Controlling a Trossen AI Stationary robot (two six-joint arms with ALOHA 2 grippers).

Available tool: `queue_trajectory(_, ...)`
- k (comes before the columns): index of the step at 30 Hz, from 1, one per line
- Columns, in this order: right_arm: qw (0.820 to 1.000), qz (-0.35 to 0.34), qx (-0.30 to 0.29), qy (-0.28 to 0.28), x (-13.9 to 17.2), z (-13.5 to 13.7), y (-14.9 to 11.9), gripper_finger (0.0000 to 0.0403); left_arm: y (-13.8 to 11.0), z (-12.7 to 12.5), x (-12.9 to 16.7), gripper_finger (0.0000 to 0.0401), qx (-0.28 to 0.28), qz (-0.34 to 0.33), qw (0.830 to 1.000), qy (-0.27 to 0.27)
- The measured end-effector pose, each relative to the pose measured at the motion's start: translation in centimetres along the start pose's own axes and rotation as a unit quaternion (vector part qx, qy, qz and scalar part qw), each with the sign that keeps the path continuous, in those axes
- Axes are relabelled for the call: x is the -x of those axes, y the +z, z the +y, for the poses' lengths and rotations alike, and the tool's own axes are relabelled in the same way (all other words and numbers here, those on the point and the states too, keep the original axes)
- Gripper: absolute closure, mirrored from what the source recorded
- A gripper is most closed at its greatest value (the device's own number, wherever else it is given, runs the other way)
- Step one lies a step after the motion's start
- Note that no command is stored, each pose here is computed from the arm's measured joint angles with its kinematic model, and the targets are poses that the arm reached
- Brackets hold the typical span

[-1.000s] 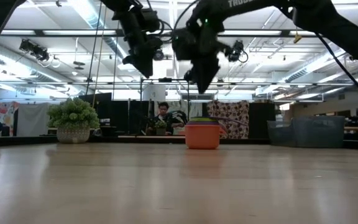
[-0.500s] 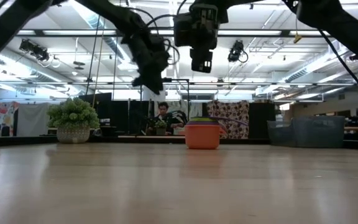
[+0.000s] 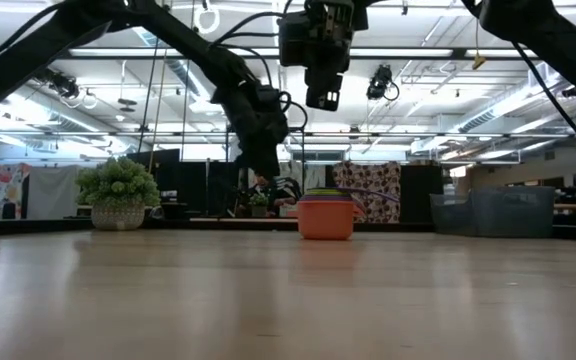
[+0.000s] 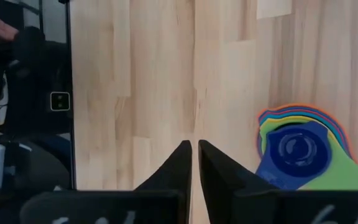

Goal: Nest measuring cups in basket
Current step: Stack the dark blue measuring cup on the stacked green measuring cup

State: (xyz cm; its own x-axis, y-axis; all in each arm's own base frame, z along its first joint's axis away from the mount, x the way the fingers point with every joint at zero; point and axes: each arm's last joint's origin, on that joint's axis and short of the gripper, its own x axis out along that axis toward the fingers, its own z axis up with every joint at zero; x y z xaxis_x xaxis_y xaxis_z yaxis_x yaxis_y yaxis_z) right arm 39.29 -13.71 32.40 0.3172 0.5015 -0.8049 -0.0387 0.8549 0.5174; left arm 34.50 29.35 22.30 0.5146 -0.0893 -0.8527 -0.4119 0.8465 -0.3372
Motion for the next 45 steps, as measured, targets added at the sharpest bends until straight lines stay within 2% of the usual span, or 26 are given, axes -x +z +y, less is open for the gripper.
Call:
queue_trajectory(5, 1.000, 0.001, -0.029, 0.000, -0.1, 0.1, 0.0, 0.0394, 0.3, -0.7, -0.8, 0.0292, -0.034, -0.006, 0.999, -0.015)
queue_trajectory(8, 0.998, 0.013, -0.059, 0.004, -0.8, 0.3, 0.0, 0.0394, 0.4, -1.6, -1.3, 0.0292, -0.053, -0.008, 0.998, -0.021)
queue_trajectory(12, 0.993, 0.049, -0.106, 0.015, -2.9, 0.4, -0.4, 0.0396, 0.5, -3.2, -2.0, 0.0292, -0.080, 0.000, 0.996, -0.030)
queue_trajectory(18, 0.983, 0.121, -0.125, 0.060, -7.3, 1.4, -1.5, 0.0399, 0.4, -5.4, -2.9, 0.0292, -0.111, 0.007, 0.993, -0.040)
queue_trajectory(21, 0.978, 0.163, -0.126, 0.036, -9.3, 1.6, -2.4, 0.0400, 0.5, -6.1, -3.3, 0.0292, -0.140, 0.006, 0.989, -0.043)
queue_trajectory(24, 0.974, 0.190, -0.119, -0.015, -10.8, 1.4, -3.0, 0.0400, 0.7, -6.4, -3.3, 0.0292, -0.165, -0.004, 0.985, -0.044)
queue_trajectory(30, 0.976, 0.168, -0.121, -0.063, -13.1, -0.1, -3.3, 0.0401, 1.1, -5.9, -3.2, 0.0292, -0.170, -0.027, 0.984, -0.038)
queue_trajectory(33, 0.971, 0.183, -0.123, -0.091, -14.0, -0.8, -4.0, 0.0401, 1.1, -5.2, -4.0, 0.0292, -0.163, -0.020, 0.986, -0.037)
queue_trajectory(37, 0.961, 0.210, -0.130, -0.127, -14.5, -1.8, -5.1, 0.0401, 0.7, -4.3, -5.7, 0.0292, -0.155, -0.003, 0.987, -0.037)
queue_trajectory(45, 0.955, 0.214, -0.131, -0.157, -14.3, -3.8, -5.8, 0.0402, 0.2, -3.5, -7.8, 0.0292, -0.152, 0.020, 0.988, -0.034)
